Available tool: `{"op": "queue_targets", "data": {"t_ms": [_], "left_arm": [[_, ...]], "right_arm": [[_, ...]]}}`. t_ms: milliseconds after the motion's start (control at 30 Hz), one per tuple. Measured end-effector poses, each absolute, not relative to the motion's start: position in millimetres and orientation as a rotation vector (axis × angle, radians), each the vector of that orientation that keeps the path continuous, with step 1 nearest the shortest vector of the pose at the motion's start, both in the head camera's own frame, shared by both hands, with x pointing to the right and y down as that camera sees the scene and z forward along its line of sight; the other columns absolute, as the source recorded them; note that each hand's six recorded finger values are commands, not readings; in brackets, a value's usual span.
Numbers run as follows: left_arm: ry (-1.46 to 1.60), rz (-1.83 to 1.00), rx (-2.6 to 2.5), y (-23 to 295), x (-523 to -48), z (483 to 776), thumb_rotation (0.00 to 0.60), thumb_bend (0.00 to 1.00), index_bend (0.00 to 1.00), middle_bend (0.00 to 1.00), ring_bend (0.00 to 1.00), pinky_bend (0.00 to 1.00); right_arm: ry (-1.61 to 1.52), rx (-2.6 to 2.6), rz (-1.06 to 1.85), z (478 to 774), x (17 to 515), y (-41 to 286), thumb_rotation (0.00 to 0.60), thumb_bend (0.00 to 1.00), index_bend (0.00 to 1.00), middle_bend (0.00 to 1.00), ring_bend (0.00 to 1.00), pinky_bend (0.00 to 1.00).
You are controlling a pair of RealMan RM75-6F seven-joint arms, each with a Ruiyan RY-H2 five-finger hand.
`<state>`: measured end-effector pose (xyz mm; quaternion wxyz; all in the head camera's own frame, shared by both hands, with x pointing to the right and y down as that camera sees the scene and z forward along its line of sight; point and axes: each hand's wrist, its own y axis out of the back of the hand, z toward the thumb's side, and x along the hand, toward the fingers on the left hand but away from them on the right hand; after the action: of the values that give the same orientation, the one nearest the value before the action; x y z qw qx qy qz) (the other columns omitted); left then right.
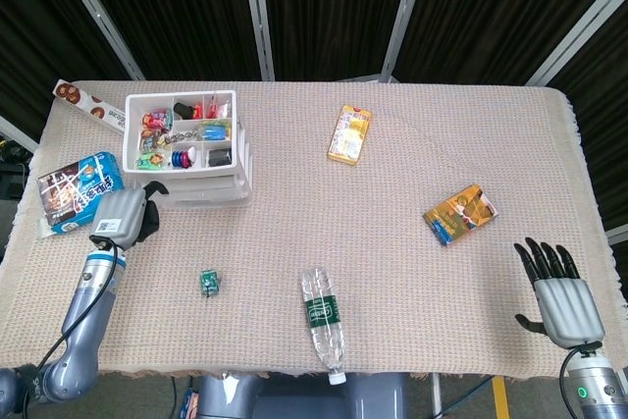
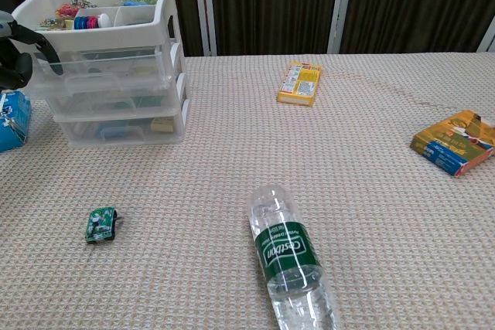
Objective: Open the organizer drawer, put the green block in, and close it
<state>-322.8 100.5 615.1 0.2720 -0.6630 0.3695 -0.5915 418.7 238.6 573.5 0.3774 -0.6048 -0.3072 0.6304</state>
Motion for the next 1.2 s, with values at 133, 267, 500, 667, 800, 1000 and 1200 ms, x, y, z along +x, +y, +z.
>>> {"op": "queue_targets", "data": {"t_ms": [133, 267, 500, 667, 800, 1000, 1200], "left_arm": [[0.992, -1.583, -1.817, 107, -322, 609, 0.6, 0.9, 0.42, 0.85, 0.74, 0.54], [0.981, -1.582, -1.845, 114, -324, 603, 0.6, 0.9, 0.42, 0.85, 0.74, 0.54], [0.956, -1.566, -1.891, 129, -324, 597, 0.6, 0.9, 0.42, 0.85, 0.74, 0.54], [0.923, -1.568, -1.915, 144, -328, 596, 0.6, 0.9, 0.42, 0.85, 0.74, 0.54], [0.911, -1.562, -1.927, 151, -330, 594, 0.6, 0.89, 0.37, 0.84, 0.74, 0.54], [0.913, -1.524, -1.919, 152, -332, 590, 0.6, 0.45, 0.14, 0.66, 0.56, 0.46], [0.889, -1.464, -1.881, 151, -331, 583, 0.6, 0.25, 0.08, 0.39, 0.36, 0.36]], "right_arm": [[-0.789, -1.544, 1.611, 573, 419, 238, 0.6, 0.0, 0.05, 0.0, 0.0, 0.0], [-0.789, -1.545, 1.611, 573, 419, 238, 0.6, 0.0, 0.05, 0.0, 0.0, 0.0], [-0.789, -1.544, 1.613, 573, 419, 238, 0.6, 0.0, 0.05, 0.0, 0.0, 0.0], [-0.791, -1.542, 1.612, 572, 419, 239, 0.6, 0.0, 0.05, 0.0, 0.0, 0.0], [-0.79, -1.542, 1.614, 573, 419, 239, 0.6, 0.0, 0.05, 0.0, 0.0, 0.0], [-0.79, -1.539, 1.615, 573, 419, 238, 0.6, 0.0, 0.05, 0.0, 0.0, 0.0], [-0.79, -1.537, 1.614, 572, 419, 238, 0.6, 0.0, 0.05, 0.0, 0.0, 0.0]]}}
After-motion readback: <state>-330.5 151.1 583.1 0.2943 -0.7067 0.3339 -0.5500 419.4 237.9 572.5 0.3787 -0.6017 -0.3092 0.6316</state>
